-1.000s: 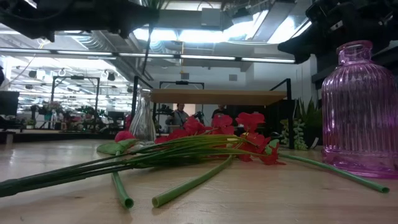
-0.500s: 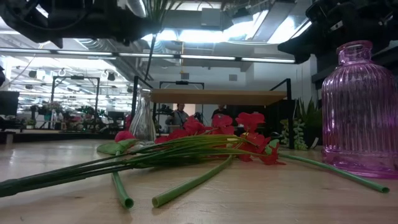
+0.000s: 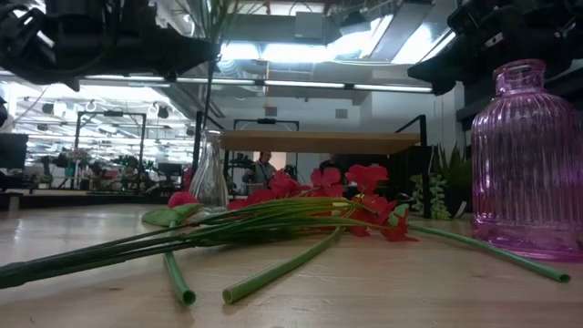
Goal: Pick and place flowers into a vace then onto a shelf
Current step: Put the yellow flowers into the transparent vase
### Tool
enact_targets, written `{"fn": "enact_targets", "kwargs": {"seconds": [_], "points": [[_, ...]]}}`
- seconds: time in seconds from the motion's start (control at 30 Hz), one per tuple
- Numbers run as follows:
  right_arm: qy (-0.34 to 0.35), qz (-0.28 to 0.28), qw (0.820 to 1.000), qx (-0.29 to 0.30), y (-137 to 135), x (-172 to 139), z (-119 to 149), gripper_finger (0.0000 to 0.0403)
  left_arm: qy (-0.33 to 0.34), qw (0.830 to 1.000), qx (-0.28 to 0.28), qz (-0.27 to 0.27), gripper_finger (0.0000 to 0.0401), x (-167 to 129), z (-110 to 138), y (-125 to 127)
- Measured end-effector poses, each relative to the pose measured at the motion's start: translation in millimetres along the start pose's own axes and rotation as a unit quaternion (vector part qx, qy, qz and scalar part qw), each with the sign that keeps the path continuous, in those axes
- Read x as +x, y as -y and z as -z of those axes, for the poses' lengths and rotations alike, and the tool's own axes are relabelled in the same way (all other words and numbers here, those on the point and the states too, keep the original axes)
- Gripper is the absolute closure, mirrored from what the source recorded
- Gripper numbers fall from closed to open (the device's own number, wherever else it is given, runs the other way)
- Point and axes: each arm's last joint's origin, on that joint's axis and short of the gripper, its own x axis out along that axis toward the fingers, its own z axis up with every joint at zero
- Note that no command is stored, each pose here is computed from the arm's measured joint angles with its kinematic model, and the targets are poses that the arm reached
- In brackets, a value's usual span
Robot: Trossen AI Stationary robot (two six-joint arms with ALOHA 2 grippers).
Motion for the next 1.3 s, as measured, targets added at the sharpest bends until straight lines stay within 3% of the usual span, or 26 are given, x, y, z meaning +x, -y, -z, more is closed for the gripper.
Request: {"fn": "enact_targets", "kwargs": {"seconds": [0.87, 1.3], "points": [[0.006, 0.001, 1.0, -0.003, 0.2, 0.0, -1.2, 0.0385, -0.004, 1.0, 0.001, 0.0, 0.0384, -0.7, 3.7, -11.0], [0.006, 0.001, 1.0, -0.015, 0.2, -0.1, -1.2, 0.0385, -0.022, 1.0, -0.015, 0.006, 0.0384, 8.4, 23.7, -15.6]]}}
